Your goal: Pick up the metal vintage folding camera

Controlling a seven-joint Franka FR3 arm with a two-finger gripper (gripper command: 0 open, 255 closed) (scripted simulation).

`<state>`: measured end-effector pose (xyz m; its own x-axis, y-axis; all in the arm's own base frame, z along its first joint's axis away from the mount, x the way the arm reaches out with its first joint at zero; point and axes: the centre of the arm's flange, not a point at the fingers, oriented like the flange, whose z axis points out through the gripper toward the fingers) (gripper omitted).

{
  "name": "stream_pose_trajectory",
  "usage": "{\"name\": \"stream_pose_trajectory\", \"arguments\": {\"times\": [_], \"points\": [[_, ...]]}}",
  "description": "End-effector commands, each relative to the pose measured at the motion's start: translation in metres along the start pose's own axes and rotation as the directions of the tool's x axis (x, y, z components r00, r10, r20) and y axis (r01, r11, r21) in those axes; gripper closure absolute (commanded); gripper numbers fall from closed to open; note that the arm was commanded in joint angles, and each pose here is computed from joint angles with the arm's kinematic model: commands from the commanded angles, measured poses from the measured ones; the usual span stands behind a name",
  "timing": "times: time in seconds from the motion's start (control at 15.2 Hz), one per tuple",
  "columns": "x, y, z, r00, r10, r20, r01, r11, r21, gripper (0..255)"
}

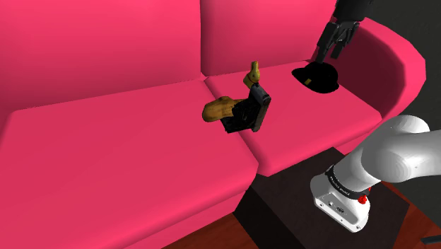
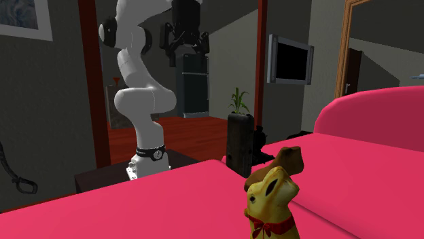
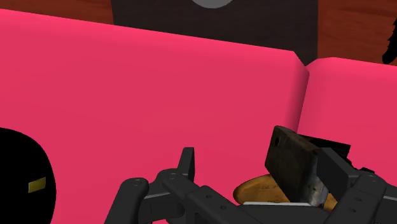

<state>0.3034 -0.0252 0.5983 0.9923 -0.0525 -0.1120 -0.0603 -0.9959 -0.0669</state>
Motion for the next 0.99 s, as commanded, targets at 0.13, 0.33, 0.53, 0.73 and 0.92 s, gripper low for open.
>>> {"name": "stream_pose_trajectory", "arguments": {"times": [0.13, 0.33, 0.53, 0.73, 0.92], "points": [[0.016, -0.014, 0.014, 1.000, -0.002, -0.007, 0.002, 1.000, -0.004, 0], [0.041, -0.035, 0.036, 1.000, -0.006, -0.018, 0.005, 1.000, -0.011, 0], [0.066, -0.056, 0.057, 1.000, -0.009, -0.029, 0.009, 1.000, -0.017, 0], [0.091, -0.077, 0.079, 0.999, -0.013, -0.039, 0.012, 1.000, -0.024, 0], [0.117, -0.098, 0.100, 0.999, -0.016, -0.050, 0.015, 0.999, -0.030, 0]]}}
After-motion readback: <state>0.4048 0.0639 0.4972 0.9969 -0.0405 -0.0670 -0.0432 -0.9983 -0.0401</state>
